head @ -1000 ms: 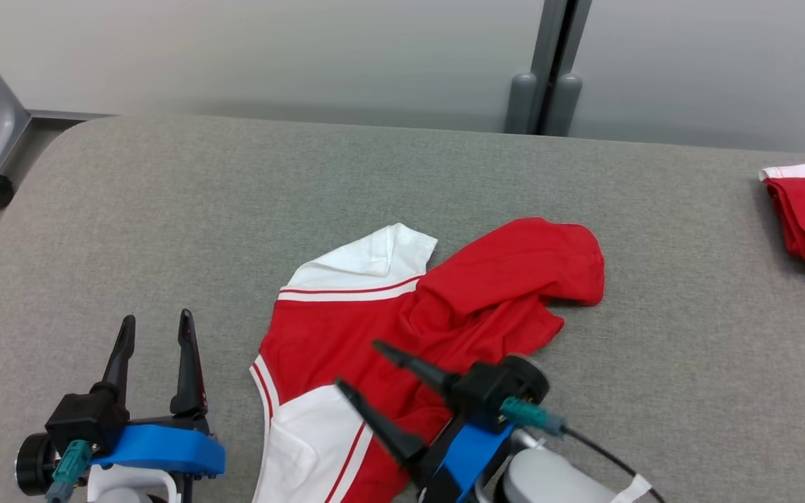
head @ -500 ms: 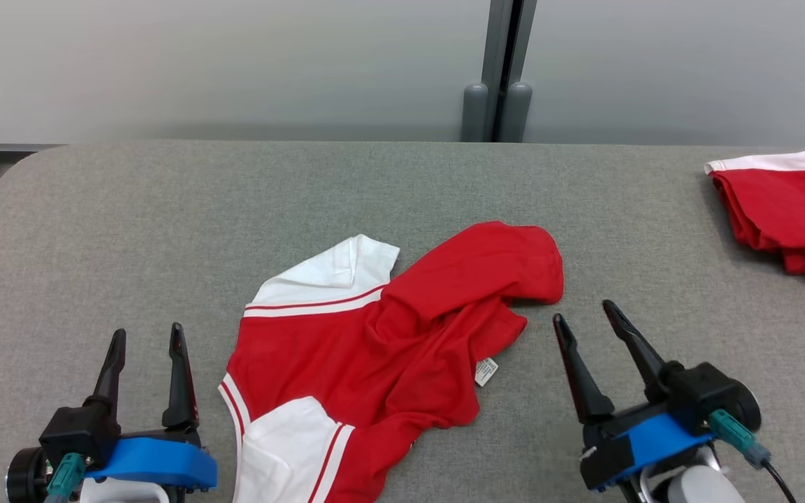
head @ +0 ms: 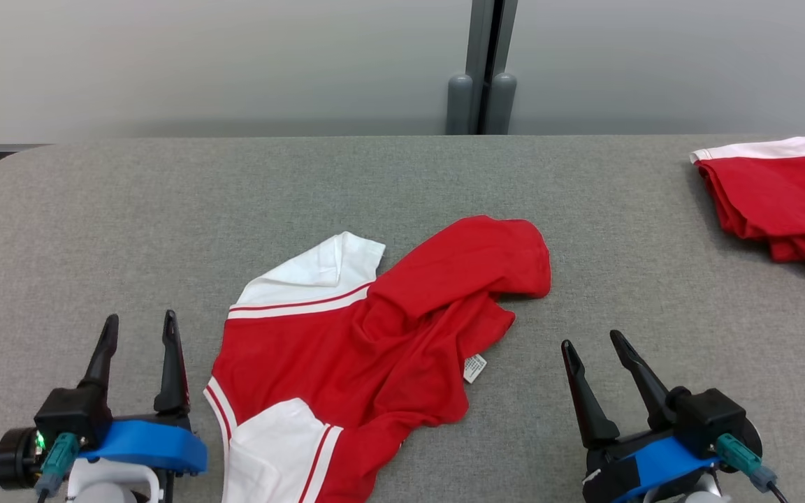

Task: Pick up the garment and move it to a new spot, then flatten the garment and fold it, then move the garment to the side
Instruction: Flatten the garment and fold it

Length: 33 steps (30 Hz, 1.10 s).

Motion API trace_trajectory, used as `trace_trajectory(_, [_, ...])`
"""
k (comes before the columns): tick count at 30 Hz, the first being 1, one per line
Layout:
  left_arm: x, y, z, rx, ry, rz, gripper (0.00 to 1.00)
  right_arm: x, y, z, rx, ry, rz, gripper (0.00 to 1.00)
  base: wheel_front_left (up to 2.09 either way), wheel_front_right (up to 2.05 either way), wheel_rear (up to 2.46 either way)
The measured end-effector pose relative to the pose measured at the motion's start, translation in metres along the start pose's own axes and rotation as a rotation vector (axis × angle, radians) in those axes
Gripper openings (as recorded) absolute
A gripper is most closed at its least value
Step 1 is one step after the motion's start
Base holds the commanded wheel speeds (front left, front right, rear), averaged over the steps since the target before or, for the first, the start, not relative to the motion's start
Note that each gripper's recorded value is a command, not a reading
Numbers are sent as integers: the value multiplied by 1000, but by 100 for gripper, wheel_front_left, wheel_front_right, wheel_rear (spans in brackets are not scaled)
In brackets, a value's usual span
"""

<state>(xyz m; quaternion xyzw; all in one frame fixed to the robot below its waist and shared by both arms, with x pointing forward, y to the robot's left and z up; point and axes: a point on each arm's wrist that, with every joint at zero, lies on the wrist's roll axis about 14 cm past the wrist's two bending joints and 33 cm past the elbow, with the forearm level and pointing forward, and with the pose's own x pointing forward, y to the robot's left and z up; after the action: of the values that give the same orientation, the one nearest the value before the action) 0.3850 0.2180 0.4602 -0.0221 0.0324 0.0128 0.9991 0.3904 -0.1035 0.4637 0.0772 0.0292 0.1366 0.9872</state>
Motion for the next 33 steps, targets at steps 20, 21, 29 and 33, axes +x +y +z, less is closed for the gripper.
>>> trace_trajectory(20, [77,-40,-63,150,285,-230,100,8,-40,-9,-8,25,-104,100,0,0,0])
trace_trajectory(21, [76,-40,-69,154,309,-237,100,8,-42,-10,-8,28,-108,100,0,0,0])
trace_trajectory(29, [58,-35,-113,147,529,-241,100,12,-47,-10,-10,25,-119,100,0,0,0])
trace_trajectory(33, [53,-47,-120,113,588,-267,100,13,-46,-9,-10,25,-116,100,0,0,0])
